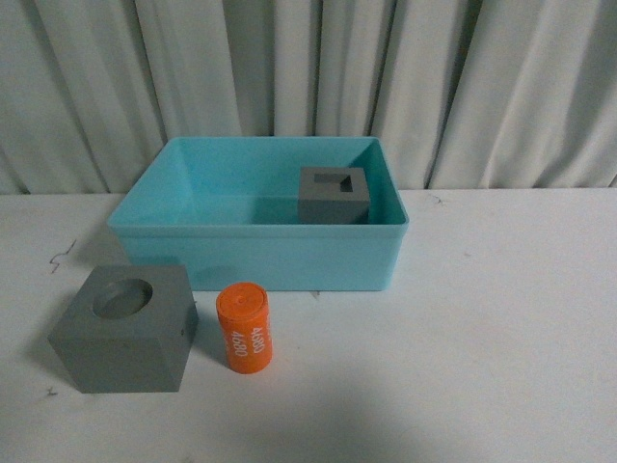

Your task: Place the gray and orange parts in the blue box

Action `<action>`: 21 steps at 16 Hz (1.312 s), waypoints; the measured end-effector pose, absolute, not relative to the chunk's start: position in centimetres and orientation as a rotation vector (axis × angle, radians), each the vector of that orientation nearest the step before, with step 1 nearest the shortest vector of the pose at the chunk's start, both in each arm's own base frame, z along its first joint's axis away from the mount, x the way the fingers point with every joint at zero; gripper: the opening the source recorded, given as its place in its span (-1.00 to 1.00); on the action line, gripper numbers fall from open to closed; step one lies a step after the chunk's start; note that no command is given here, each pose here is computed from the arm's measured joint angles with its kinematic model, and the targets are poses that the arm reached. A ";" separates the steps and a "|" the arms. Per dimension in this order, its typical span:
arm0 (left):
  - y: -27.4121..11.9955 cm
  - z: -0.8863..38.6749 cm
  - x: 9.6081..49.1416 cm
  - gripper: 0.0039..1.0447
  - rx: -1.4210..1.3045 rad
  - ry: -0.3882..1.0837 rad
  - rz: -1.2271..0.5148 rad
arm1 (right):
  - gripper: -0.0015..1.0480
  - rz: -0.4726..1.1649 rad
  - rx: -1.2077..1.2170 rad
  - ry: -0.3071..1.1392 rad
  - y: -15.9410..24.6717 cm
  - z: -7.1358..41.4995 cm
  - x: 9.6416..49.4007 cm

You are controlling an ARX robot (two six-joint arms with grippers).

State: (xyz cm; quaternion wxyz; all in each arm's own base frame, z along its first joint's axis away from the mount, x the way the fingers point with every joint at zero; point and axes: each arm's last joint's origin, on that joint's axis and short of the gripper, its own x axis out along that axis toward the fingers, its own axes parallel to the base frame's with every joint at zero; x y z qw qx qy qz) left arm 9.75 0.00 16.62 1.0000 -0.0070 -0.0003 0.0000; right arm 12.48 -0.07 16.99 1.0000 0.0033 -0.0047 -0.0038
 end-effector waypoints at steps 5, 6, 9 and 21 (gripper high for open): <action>0.0 16.6 9.7 0.88 -0.014 -0.001 0.000 | -0.96 -0.008 0.007 -0.014 -0.1 17.1 11.0; 0.0 16.6 9.7 0.88 -0.014 -0.001 0.000 | -0.96 -0.008 0.007 -0.014 -0.1 17.0 10.9; 0.0 16.6 9.7 0.88 -0.014 -0.001 0.000 | -0.96 -0.008 0.006 0.035 -0.1 16.5 10.3; 0.0 16.6 9.7 0.88 -0.014 -0.001 0.000 | -0.50 -0.007 0.005 -0.006 -0.1 16.7 9.7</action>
